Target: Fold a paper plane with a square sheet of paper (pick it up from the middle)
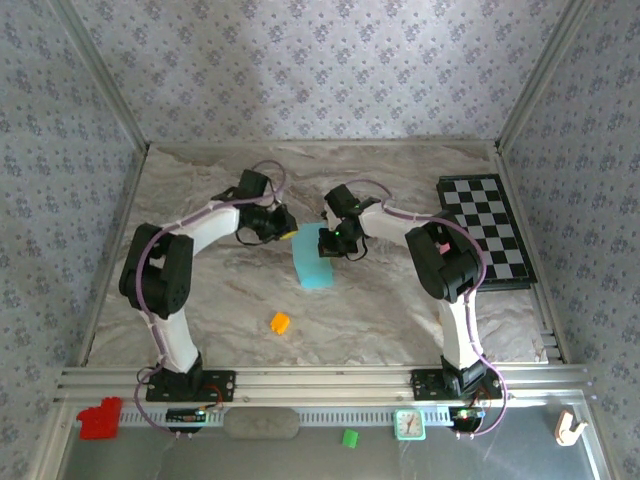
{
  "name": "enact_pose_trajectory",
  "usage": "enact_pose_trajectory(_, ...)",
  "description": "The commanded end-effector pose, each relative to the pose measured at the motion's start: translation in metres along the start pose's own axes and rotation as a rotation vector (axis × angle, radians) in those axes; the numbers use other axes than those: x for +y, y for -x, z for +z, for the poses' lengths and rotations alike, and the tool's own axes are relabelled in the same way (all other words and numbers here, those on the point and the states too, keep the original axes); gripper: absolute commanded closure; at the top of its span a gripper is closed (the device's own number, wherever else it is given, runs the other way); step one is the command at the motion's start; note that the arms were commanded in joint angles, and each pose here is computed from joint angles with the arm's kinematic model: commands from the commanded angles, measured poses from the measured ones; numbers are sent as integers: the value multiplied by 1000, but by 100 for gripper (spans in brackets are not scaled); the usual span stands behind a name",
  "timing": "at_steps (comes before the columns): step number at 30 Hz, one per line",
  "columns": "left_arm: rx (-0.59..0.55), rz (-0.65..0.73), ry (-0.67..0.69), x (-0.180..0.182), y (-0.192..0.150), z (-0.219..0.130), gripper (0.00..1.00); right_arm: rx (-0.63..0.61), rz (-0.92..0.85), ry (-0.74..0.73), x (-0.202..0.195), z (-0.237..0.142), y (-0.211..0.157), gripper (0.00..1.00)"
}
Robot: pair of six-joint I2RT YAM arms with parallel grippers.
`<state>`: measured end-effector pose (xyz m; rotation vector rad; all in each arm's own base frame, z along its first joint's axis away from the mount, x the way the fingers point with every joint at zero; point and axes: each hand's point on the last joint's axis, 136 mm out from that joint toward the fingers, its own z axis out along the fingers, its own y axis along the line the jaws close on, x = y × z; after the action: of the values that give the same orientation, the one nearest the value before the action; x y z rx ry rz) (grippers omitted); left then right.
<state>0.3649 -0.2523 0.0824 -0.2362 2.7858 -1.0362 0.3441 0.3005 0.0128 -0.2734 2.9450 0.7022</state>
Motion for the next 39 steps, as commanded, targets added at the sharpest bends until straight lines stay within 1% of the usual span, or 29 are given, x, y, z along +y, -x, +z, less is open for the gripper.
enact_pose_trajectory(1, 103, -95, -5, 9, -32, 17, 87, 240, 139, -288, -86, 36, -76, 96)
enact_pose_trajectory(4, 161, -84, 13, 10, -50, 32, 88, 243, 141, -288, -87, 36, -78, 96)
enact_pose_trajectory(6, 186, -82, 39, 17, -56, 38, 88, 243, 142, -288, -87, 36, -78, 96)
enact_pose_trajectory(9, 202, -65, 89, 29, -60, 41, 89, 244, 143, -292, -88, 36, -79, 96)
enact_pose_trajectory(13, 252, -38, 151, 52, -71, 42, 90, 246, 144, -300, -90, 37, -80, 96)
enact_pose_trajectory(14, 265, -49, 170, 62, -73, 41, 90, 247, 143, -302, -91, 37, -80, 96)
enact_pose_trajectory(18, 284, -52, 196, 83, -78, 32, 91, 249, 142, -310, -93, 38, -81, 96)
enact_pose_trajectory(22, 289, -25, 269, 102, -81, 10, 92, 251, 142, -315, -94, 38, -82, 96)
enact_pose_trajectory(24, 273, -13, 248, 96, -79, 1, 92, 250, 143, -317, -95, 38, -81, 96)
enact_pose_trajectory(28, 228, 14, 24, 40, -70, -3, 91, 249, 138, -317, -94, 37, -79, 96)
enact_pose_trajectory(29, 214, 25, -9, 28, -68, -3, 91, 248, 138, -315, -94, 37, -78, 96)
enact_pose_trajectory(31, 190, 32, -35, 13, -62, -2, 91, 246, 139, -313, -93, 37, -78, 96)
enact_pose_trajectory(34, 173, 34, -32, 4, -58, 5, 91, 246, 144, -309, -93, 37, -78, 96)
enact_pose_trajectory(37, 200, 35, -35, -2, -61, 20, 91, 247, 148, -310, -94, 37, -78, 96)
enact_pose_trajectory(39, 219, 34, -11, 1, -65, 29, 91, 247, 148, -308, -94, 38, -78, 96)
